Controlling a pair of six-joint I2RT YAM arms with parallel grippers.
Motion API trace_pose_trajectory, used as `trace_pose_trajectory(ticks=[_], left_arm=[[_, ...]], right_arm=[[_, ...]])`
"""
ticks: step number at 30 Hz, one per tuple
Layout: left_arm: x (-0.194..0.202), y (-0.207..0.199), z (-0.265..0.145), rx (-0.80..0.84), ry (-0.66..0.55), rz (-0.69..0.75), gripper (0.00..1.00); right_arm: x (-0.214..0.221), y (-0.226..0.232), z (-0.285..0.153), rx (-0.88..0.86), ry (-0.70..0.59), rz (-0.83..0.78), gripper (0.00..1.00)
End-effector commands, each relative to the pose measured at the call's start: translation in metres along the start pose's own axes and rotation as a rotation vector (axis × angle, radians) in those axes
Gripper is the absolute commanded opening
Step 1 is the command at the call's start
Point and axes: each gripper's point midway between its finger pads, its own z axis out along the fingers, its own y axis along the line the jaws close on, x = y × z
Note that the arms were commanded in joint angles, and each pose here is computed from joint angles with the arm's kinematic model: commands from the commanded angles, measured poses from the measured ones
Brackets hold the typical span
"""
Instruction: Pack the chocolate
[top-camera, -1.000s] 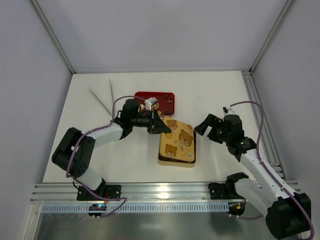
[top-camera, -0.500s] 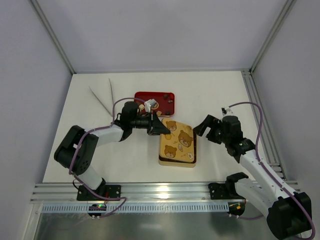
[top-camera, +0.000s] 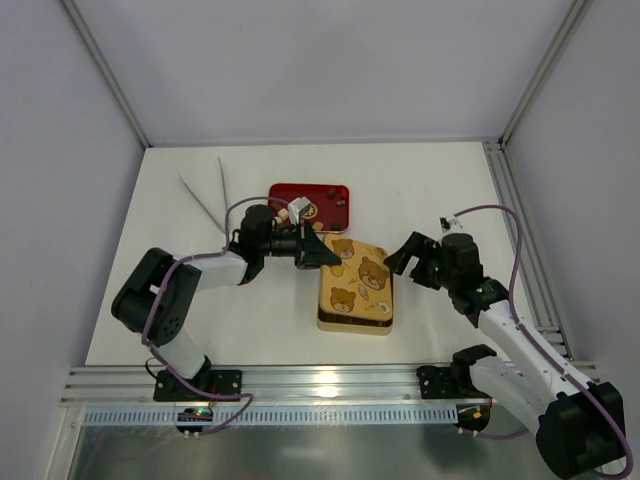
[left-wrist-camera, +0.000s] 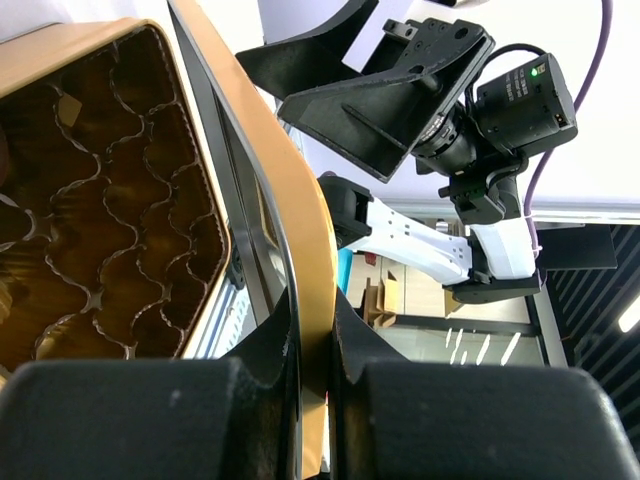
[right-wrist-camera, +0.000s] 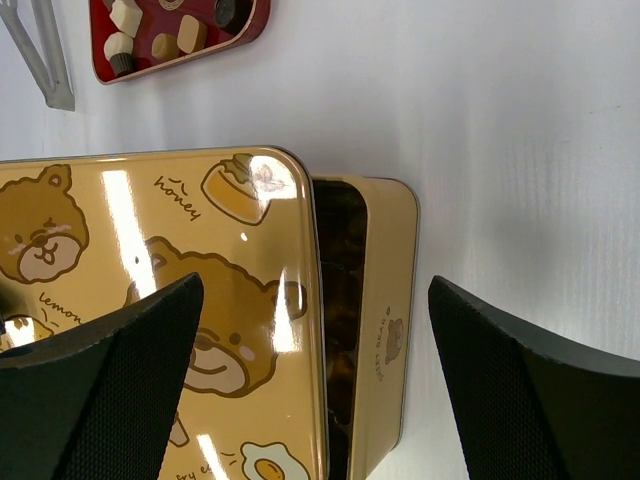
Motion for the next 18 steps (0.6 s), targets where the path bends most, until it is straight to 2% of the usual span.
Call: trace_pose_trajectory(ticks=[1,18], left_arm=[[-0.001,-0.010,-0.001,0.047,0.006,0.045,0.01],[0.011,0.019,0.005,0.016,0.034,0.015,0.06]], right_arm=[[-0.010,0.007,0.002,-0.021,-0.050,-0.004,0.93],[-0.001,0.007,0.007,-0.017,-0.037,-0.016,0.93]])
